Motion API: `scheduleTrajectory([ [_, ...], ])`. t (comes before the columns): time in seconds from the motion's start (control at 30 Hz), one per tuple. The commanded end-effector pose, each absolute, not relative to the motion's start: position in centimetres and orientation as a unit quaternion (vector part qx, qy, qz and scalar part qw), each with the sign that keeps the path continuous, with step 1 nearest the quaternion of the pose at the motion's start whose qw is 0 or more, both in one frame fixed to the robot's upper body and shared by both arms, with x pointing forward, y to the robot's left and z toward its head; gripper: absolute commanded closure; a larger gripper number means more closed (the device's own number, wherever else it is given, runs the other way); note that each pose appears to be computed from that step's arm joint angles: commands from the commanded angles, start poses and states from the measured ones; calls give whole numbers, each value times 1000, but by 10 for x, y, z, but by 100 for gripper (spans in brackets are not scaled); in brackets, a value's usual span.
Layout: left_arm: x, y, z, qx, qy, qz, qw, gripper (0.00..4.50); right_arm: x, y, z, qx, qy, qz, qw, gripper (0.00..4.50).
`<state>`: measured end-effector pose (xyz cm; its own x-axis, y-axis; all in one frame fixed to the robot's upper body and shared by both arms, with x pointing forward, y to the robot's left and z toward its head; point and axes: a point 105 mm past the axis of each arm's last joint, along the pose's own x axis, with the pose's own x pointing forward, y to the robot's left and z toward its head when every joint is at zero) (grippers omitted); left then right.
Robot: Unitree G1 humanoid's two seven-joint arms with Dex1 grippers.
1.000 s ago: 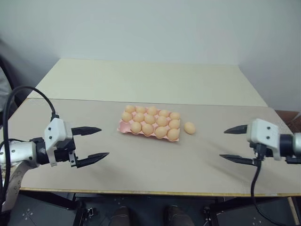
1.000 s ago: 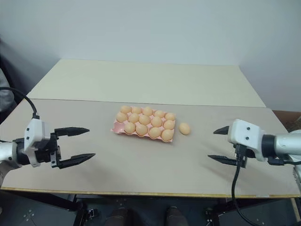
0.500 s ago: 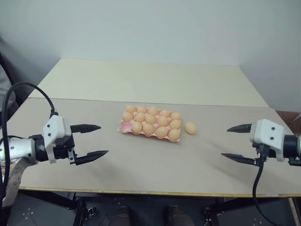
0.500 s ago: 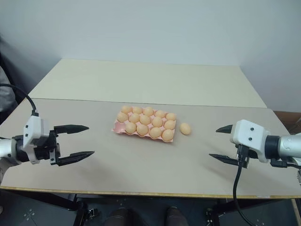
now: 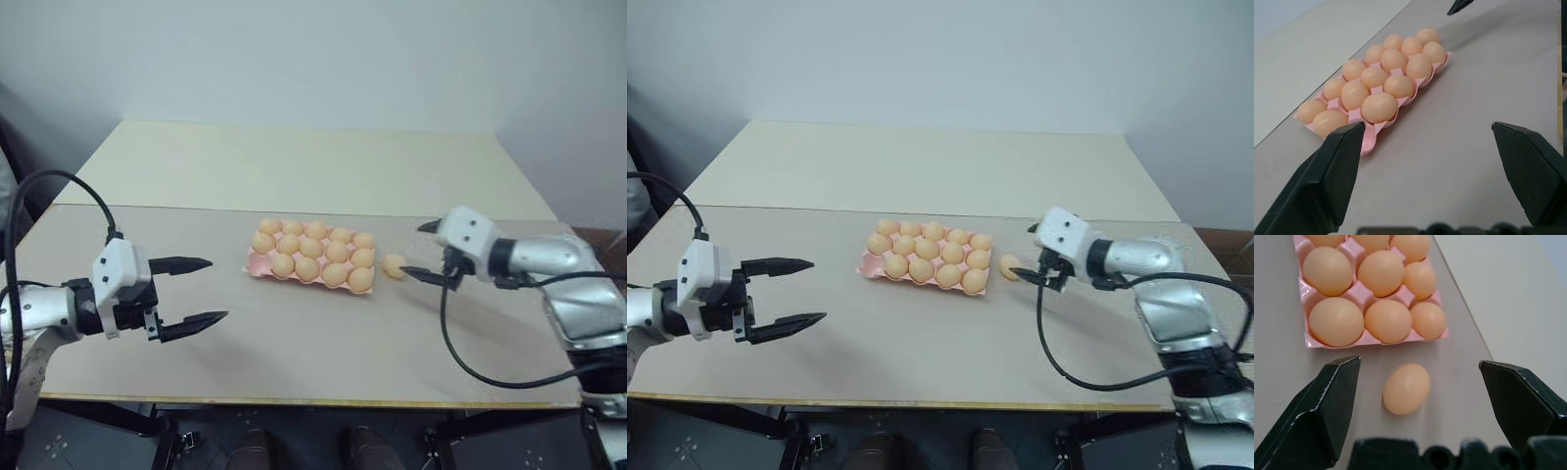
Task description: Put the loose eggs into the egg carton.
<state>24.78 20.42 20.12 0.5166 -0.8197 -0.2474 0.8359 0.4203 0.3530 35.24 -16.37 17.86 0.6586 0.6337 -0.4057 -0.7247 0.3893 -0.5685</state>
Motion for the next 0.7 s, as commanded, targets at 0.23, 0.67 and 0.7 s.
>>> scheduleTrajectory([
  [0.23,240,202,209,231,2,-481,846,0,385,-163,162,-398,83,369,836,1],
  [0.67,241,205,206,238,0,-468,851,0,398,-164,141,-392,112,369,835,163],
  [0.7,241,206,206,238,0,-468,851,0,398,-165,141,-392,112,367,836,205],
])
